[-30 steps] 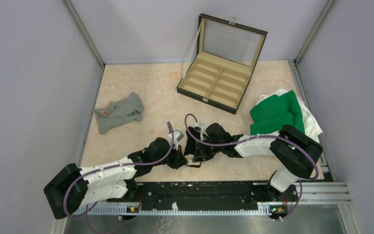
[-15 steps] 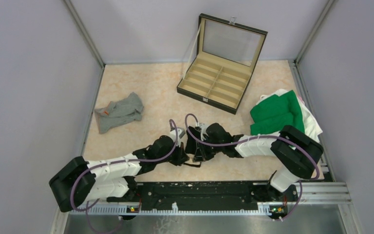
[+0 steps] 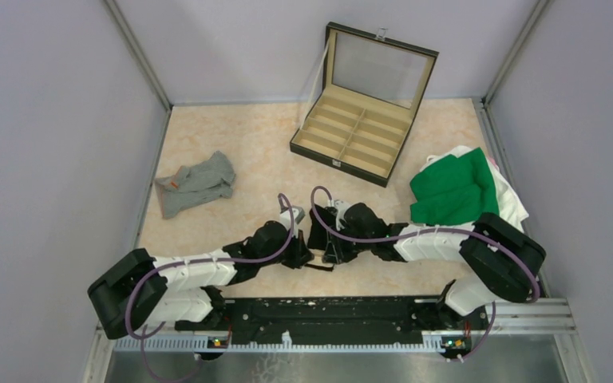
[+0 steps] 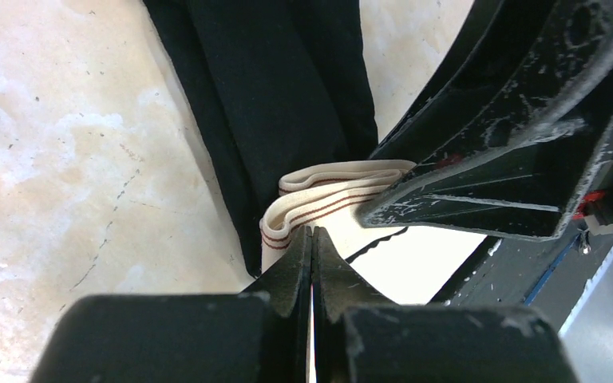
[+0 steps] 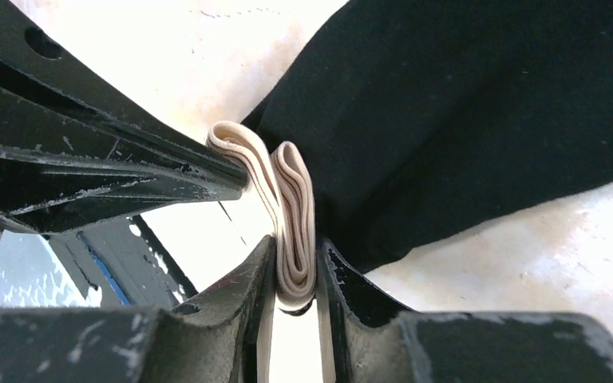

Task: Roll the underwear
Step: Roll the underwear to the center of the board.

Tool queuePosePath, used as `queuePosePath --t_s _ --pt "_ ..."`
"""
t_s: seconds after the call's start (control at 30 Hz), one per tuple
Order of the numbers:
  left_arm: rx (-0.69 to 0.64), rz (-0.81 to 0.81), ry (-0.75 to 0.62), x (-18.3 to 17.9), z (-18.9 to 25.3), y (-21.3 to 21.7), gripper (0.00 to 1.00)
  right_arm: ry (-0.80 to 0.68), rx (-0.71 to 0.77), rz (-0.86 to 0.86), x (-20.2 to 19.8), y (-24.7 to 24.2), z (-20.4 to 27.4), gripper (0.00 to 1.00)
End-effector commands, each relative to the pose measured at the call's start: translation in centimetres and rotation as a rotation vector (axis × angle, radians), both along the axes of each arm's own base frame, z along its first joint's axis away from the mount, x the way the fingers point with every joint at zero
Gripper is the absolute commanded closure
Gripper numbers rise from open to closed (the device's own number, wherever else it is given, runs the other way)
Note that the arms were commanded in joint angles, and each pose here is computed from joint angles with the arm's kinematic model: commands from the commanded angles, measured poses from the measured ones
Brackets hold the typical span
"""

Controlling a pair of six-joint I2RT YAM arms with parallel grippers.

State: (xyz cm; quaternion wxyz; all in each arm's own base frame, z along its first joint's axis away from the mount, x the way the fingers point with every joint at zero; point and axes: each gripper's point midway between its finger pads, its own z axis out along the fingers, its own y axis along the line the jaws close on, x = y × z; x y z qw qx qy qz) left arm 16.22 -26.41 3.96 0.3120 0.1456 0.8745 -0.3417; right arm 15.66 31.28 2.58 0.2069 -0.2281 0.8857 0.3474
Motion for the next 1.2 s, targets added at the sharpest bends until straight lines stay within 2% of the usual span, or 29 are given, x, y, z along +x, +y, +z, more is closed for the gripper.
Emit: queuePosePath --t_s 0.0,0.23,0.57,0.93,1.1,1.17 --pt "0.086 0.035 0.022 0.0 -2.1 1.5 1.0 -0.017 -0.071 -0.041 -0.1 -2.4 -0.4 0.77" --pt "0.095 0.019 0.033 -0.1 -2.6 1.3 1.0 -0.04 -0.064 -0.074 0.2 -2.9 0.6 0.71" --pt "0.096 0.012 0.031 -0.1 -2.5 1.1 1.0 -0.073 -0.114 -0.137 1.0 -4.1 0.2 0.76" --pt "0.106 0.006 0.033 0.1 -2.8 0.9 1.0 -0.049 -0.148 -0.141 0.4 -5.0 -1.1 0.77" --pt "0.125 0.017 0.033 0.3 -3.1 1.1 1.0 -0.172 -0.115 -0.151 1.8 -5.3 1.3 0.77" --pt "0.135 0.029 0.035 0.4 -3.3 1.3 1.0 -0.261 -0.079 -0.14 2.4 -5.5 2.5 0.68"
